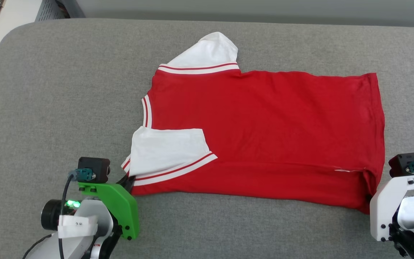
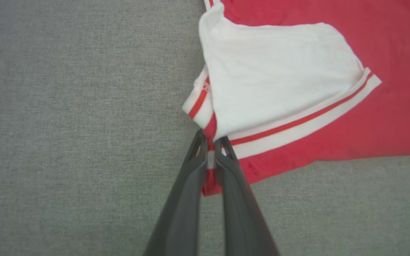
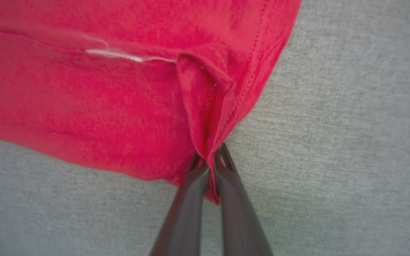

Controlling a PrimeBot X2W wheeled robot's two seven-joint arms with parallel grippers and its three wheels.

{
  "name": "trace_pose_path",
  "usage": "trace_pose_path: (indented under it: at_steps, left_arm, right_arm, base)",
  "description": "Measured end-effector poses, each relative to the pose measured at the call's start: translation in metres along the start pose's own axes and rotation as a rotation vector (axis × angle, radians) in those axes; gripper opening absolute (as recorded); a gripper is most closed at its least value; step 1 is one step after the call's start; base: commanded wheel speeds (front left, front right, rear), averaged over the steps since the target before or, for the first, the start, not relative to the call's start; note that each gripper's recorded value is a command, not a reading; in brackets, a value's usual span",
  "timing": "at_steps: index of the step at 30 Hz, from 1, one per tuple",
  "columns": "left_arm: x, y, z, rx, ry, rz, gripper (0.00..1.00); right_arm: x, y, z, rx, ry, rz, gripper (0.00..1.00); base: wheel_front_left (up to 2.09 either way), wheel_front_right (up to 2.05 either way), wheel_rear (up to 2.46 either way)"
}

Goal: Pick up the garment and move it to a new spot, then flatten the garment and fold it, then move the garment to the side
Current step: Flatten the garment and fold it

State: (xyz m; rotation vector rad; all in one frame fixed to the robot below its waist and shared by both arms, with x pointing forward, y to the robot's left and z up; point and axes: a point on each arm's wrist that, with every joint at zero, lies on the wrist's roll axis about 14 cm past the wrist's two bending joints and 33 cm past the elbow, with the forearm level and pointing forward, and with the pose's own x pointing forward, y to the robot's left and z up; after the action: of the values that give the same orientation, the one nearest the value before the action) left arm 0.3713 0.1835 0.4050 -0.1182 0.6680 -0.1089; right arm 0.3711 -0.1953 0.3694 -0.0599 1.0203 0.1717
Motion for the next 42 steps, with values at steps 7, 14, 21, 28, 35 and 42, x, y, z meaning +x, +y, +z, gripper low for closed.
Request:
trace_pose_path:
  at_steps: [7,14,21,28,35,42]
  left_arm:
    - [-0.007,0.001,-0.004,0.02,0.005,0.004,0.0]
    - [-0.023,-0.006,-0.027,0.007,0.05,-0.018,0.0]
    - [-0.039,-0.013,-0.05,-0.004,0.098,-0.038,0.0]
    - [-0.038,-0.017,-0.074,-0.003,0.179,-0.044,0.0]
    - [-0.028,-0.013,-0.089,-0.003,0.233,-0.04,0.0]
    - [-0.023,-0.015,-0.09,-0.003,0.229,-0.055,1.0]
  right_arm:
    - [-0.015,-0.009,0.005,-0.006,-0.031,-0.025,0.0]
    - [-0.041,-0.021,-0.006,-0.01,-0.023,-0.043,0.0]
    - [-0.065,-0.029,-0.021,-0.009,-0.002,-0.06,0.0]
    - [-0.063,-0.031,-0.04,0.013,0.052,-0.061,0.0]
    - [-0.042,-0.025,-0.054,0.054,0.075,-0.034,0.0]
    - [-0.033,-0.027,-0.056,0.047,0.071,-0.038,1.0]
  base:
    - [0.0,0.0,0.0]
    - [0.0,0.0,0.0]
    - [0.0,0.0,0.0]
    - [0.0,0.0,0.0]
    - [0.0,0.0,0.0]
    - [0.0,0.0,0.0]
